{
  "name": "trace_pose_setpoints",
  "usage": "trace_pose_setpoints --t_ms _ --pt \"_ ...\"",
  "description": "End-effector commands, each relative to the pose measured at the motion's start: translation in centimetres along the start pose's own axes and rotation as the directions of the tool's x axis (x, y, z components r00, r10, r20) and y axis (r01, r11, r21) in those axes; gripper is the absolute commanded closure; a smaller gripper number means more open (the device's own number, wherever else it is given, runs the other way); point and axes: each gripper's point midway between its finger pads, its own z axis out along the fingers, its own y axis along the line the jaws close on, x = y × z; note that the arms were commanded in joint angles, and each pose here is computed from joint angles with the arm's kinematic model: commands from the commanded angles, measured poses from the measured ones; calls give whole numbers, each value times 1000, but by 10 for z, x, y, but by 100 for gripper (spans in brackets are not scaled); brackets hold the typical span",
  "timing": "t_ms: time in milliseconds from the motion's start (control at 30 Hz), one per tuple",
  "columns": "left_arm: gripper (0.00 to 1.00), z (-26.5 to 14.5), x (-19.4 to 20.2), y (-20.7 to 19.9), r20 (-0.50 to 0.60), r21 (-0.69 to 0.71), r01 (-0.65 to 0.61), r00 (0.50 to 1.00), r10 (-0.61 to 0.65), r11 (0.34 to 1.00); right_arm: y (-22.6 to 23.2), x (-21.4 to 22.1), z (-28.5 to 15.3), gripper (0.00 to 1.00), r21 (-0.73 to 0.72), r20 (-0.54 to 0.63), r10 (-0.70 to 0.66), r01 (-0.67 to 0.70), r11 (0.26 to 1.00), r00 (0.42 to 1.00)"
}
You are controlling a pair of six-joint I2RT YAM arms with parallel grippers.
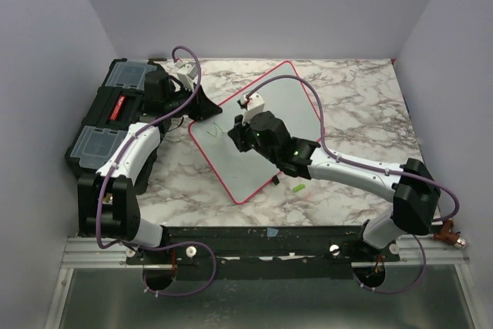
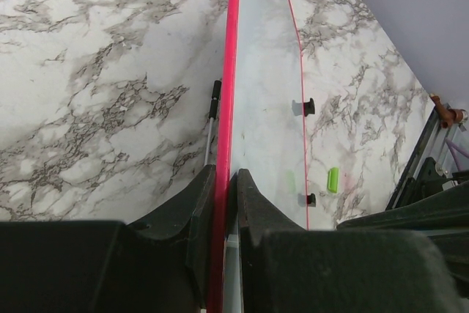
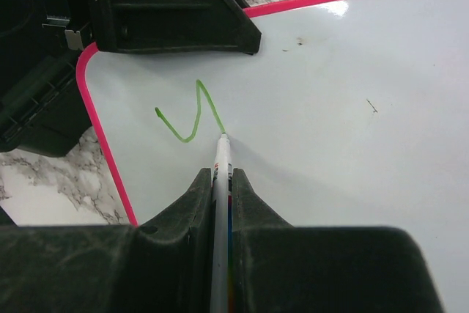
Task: Write a sentence on the whiteboard
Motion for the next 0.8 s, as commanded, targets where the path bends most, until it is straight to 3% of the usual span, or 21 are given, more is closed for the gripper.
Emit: trace_pose_setpoints --t_ms 0,767 --pt "100 -8 -20 -16 54 10 -100 994 99 995 -14 20 -4 99 60 -54 -3 7 998 999" --pt "100 -10 -20 -24 57 19 -119 991 117 993 -16 -26 22 100 156 39 -32 25 987 999"
